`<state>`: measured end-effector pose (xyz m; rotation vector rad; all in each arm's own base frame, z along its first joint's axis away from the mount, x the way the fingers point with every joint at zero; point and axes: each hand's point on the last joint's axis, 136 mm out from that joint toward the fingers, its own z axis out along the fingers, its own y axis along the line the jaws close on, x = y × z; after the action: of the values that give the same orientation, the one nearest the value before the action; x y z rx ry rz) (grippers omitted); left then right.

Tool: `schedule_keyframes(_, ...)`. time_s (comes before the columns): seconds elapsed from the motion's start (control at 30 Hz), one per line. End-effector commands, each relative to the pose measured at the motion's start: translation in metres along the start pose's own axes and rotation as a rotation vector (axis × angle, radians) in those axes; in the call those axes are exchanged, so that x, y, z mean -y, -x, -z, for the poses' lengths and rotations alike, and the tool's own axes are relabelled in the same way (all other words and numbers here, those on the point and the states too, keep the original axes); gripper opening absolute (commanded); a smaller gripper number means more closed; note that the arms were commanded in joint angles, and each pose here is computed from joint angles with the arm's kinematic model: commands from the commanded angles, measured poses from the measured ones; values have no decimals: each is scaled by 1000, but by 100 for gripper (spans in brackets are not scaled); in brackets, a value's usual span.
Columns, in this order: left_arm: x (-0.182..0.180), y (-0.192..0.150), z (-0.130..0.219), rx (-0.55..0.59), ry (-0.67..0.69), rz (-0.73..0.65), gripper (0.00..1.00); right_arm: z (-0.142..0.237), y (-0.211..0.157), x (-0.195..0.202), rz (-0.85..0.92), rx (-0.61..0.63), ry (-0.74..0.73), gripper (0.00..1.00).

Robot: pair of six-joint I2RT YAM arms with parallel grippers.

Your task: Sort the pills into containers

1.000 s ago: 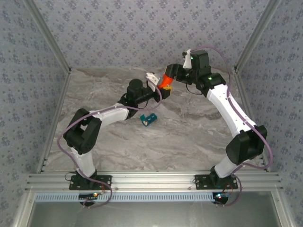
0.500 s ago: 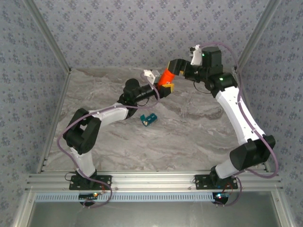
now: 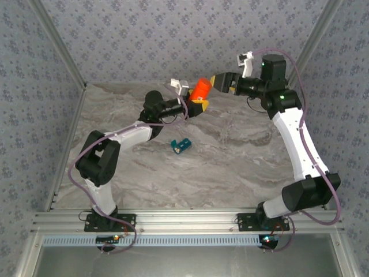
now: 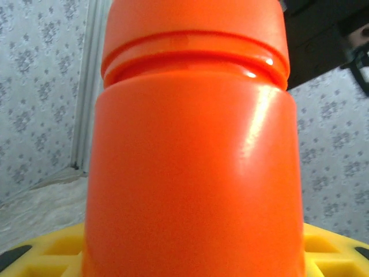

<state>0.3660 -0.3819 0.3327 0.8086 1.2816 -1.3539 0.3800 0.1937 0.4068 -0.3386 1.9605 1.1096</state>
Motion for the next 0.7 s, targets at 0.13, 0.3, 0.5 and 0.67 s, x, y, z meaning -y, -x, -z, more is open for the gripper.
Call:
schedule_keyframes(0.13, 17, 20, 0, 18, -122, 5, 0, -5, -9, -16, 40, -67, 155, 82)
schedule_keyframes(0.3, 17, 16, -2, 4, -134, 18, 0, -12, -12, -19, 30, -96, 180, 82)
schedule_keyframes(0.5, 18, 15, -2, -5, -139, 27, 0, -22, -15, -18, 25, -116, 182, 80)
schedule_keyframes(0.67, 18, 15, -3, -7, -144, 30, 0, -28, -18, -18, 19, -134, 182, 76)
